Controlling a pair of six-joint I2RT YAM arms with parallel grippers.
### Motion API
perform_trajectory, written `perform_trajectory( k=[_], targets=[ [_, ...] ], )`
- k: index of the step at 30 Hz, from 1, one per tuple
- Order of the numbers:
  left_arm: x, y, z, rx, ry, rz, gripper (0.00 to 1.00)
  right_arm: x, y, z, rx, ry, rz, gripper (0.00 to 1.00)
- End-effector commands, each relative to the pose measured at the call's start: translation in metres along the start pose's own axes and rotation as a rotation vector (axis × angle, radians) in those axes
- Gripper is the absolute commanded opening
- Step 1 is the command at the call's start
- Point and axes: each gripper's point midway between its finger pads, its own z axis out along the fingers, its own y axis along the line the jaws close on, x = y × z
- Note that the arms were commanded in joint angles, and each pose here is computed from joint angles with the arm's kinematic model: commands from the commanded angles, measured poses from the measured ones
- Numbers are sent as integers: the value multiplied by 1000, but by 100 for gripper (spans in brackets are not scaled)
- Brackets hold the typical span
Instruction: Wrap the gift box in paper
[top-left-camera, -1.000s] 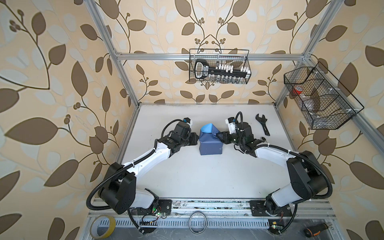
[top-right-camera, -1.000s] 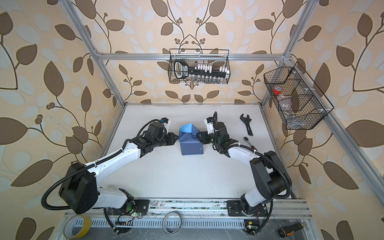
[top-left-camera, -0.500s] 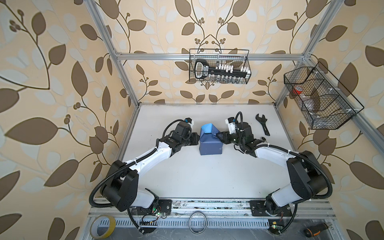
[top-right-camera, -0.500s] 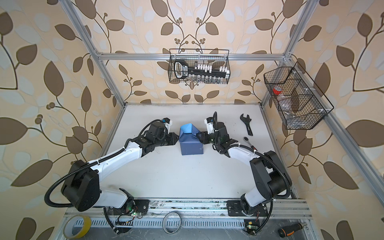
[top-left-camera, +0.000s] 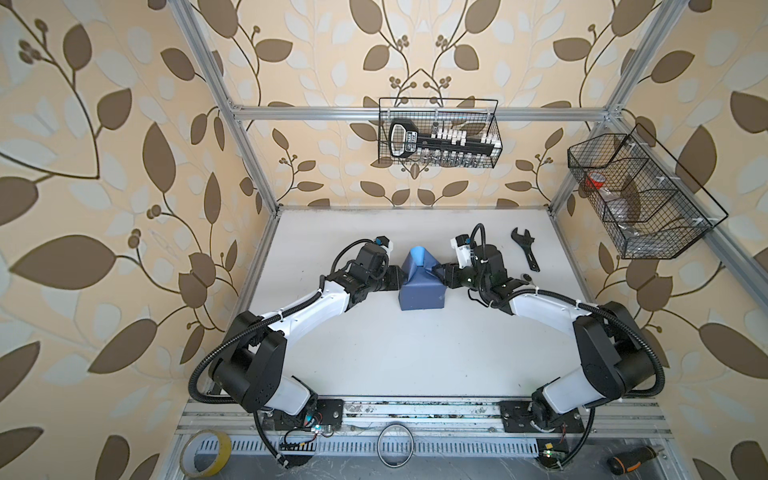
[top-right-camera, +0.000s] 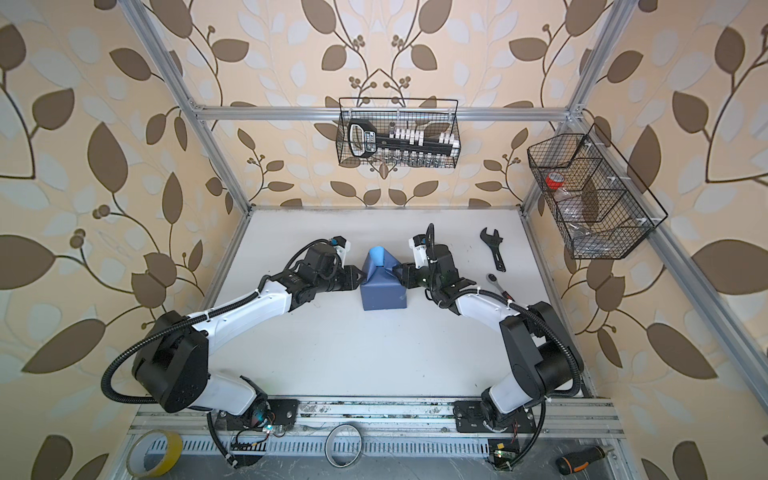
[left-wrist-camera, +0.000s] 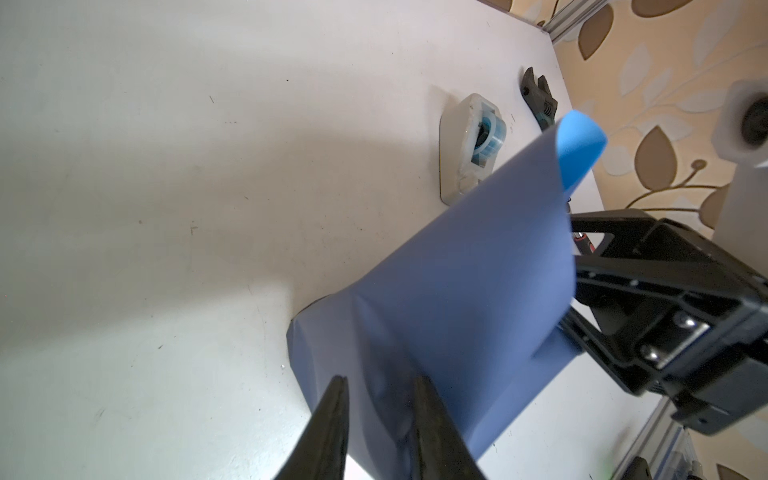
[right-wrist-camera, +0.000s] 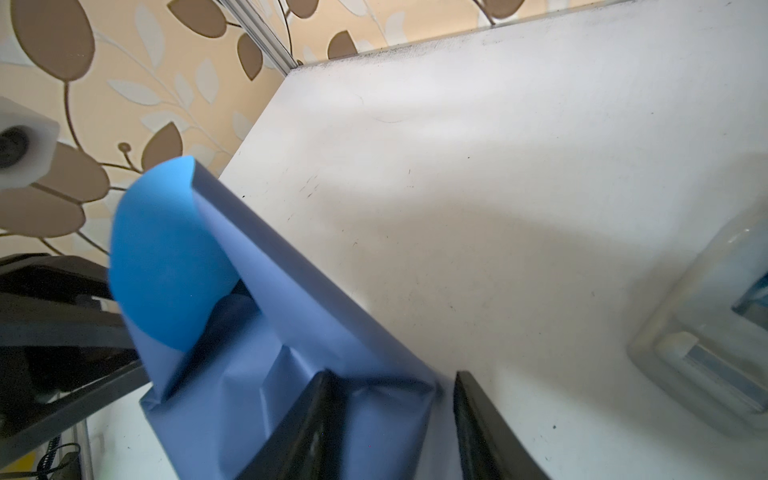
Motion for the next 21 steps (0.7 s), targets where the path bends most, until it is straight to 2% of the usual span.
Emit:
perform_trajectory(
  k=[1, 10, 18, 21],
  targets=[
    [-15, -23, -2, 71, -28, 46, 34, 43, -10, 5, 27, 125, 19, 49],
    [-18, -28, 9, 88, -3, 78, 42, 43, -9, 6, 25, 127, 18, 49],
    [-23, -9, 20, 16, 10, 105, 46, 43, -9, 5, 26, 125, -3, 48],
    [-26, -4, 22, 8, 11, 114, 51, 42, -10, 5, 28, 125, -13, 48]
  ],
)
